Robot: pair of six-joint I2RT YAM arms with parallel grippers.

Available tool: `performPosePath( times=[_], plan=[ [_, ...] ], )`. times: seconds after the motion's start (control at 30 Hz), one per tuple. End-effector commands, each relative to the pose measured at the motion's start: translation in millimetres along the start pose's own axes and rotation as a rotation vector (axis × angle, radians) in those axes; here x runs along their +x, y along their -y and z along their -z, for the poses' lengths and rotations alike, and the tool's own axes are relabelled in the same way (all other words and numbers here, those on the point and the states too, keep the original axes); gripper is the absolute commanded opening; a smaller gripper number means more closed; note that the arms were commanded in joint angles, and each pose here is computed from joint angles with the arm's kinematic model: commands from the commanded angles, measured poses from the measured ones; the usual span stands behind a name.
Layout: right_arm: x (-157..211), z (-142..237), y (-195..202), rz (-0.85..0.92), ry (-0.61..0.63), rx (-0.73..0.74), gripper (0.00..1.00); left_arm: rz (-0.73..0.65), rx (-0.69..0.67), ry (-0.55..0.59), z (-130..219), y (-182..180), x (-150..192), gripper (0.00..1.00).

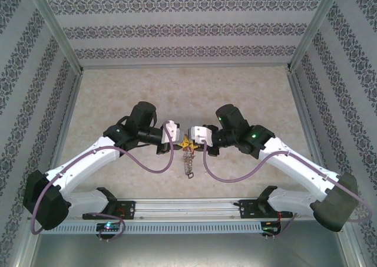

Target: Put the keys on the keyring

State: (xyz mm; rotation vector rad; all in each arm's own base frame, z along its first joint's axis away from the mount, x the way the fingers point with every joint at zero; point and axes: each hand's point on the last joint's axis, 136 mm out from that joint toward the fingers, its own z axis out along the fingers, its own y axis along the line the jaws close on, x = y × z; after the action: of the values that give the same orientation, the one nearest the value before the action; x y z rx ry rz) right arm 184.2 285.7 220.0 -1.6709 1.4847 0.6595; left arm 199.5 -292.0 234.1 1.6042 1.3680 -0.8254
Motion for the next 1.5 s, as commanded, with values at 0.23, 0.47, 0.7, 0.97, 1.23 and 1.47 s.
performPosePath(
  times=[0.23, 0.47, 0.7, 0.97, 1.23, 1.47],
  plan=[
    [-15.5, 9.6, 6.8, 0.041, 0.093, 0.037, 0.18, -0.109, -0.113, 0.174, 12.5, -5.4, -37.1, 0.0],
    [-11.9, 11.8, 6.4, 0.033, 0.09, 0.031, 0.24, -0.077, -0.136, 0.234, 11.4, -10.5, -42.3, 0.0],
    [-12.6, 18.5, 7.4, 0.036, 0.089, 0.043, 0.24, -0.047, -0.149, 0.261, 9.7, -14.4, -42.7, 0.0],
    [-16.2, 33.2, 2.6, 0.004, 0.135, 0.046, 0.3, -0.021, -0.148, 0.272, 12.8, -14.2, -45.5, 0.0],
    [-18.4, 25.6, 10.6, -0.013, 0.142, 0.046, 0.25, -0.031, -0.139, 0.283, 12.4, -12.5, -46.2, 0.0],
    [-17.4, 17.3, 12.8, -0.021, 0.142, 0.036, 0.17, -0.033, -0.151, 0.307, 12.4, -14.4, -47.9, 0.0]
  ],
)
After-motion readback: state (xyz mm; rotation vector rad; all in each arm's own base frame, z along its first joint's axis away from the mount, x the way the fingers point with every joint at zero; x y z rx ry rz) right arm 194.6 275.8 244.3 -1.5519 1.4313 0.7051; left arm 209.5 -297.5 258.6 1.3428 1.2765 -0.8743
